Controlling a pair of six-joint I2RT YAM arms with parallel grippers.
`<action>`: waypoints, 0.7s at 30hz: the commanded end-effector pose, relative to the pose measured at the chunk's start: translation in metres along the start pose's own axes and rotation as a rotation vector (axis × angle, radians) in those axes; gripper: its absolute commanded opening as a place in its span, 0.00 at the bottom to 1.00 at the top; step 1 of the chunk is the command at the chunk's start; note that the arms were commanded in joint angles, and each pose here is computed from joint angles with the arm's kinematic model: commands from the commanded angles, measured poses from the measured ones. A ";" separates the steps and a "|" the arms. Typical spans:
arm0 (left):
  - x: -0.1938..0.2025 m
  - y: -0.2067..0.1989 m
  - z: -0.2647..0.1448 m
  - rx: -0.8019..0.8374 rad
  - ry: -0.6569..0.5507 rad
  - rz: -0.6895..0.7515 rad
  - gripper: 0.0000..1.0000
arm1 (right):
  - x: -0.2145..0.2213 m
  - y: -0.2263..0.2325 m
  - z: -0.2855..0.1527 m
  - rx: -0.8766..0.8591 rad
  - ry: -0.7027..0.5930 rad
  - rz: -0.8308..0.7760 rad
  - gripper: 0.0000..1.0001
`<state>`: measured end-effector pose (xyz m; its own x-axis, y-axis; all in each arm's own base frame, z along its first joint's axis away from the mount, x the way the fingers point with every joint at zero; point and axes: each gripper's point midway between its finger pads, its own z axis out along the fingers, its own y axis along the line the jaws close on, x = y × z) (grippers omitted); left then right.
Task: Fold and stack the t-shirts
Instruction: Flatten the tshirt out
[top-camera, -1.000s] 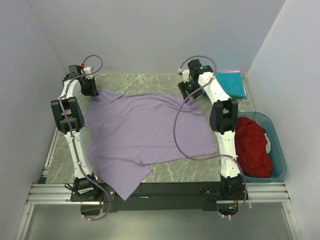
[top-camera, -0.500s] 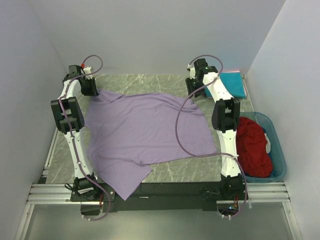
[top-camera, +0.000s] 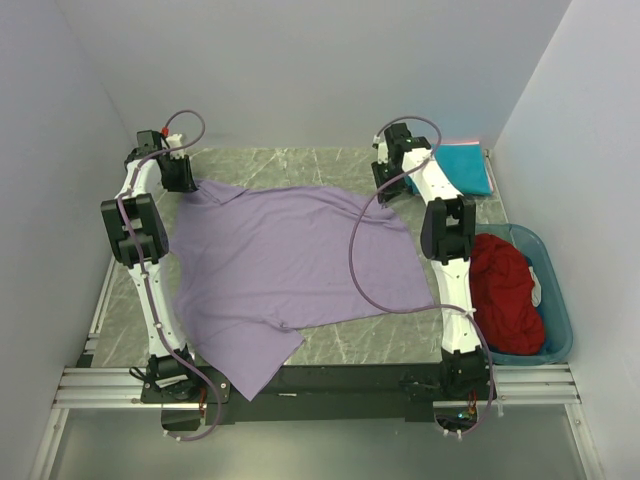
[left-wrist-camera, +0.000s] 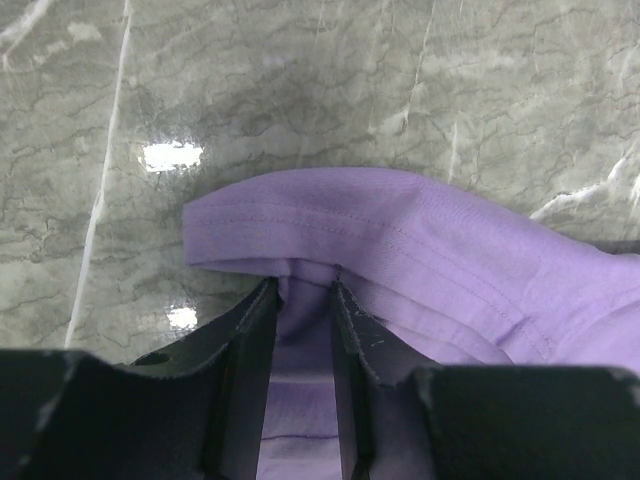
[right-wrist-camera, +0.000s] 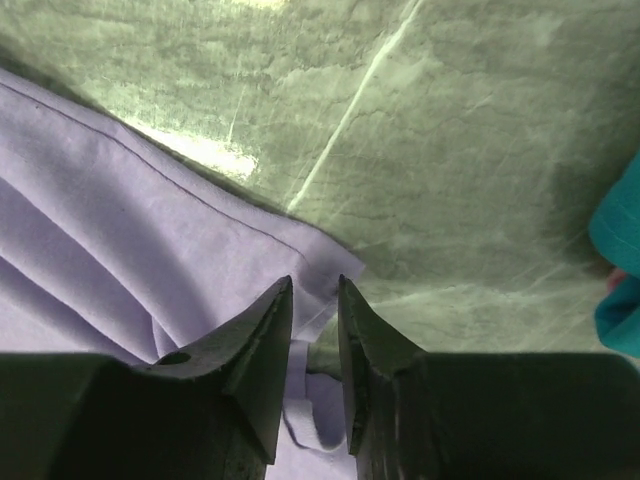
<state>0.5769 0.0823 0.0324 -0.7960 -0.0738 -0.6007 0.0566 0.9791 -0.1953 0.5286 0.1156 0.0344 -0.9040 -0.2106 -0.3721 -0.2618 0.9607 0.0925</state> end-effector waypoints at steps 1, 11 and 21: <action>-0.018 -0.007 -0.024 0.015 -0.039 0.017 0.34 | 0.006 0.007 0.009 -0.011 0.028 -0.004 0.32; -0.016 -0.004 -0.029 0.015 -0.037 0.007 0.34 | 0.014 0.011 0.006 0.022 0.070 -0.046 0.55; -0.018 0.001 -0.030 0.015 -0.038 -0.002 0.34 | 0.015 0.011 0.007 0.020 0.089 -0.085 0.15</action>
<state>0.5734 0.0886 0.0320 -0.7996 -0.0891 -0.5938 0.0473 0.9765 -0.2102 0.5155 0.1230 0.0224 -0.9084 -0.2844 -0.3065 -0.3159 0.9470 0.0575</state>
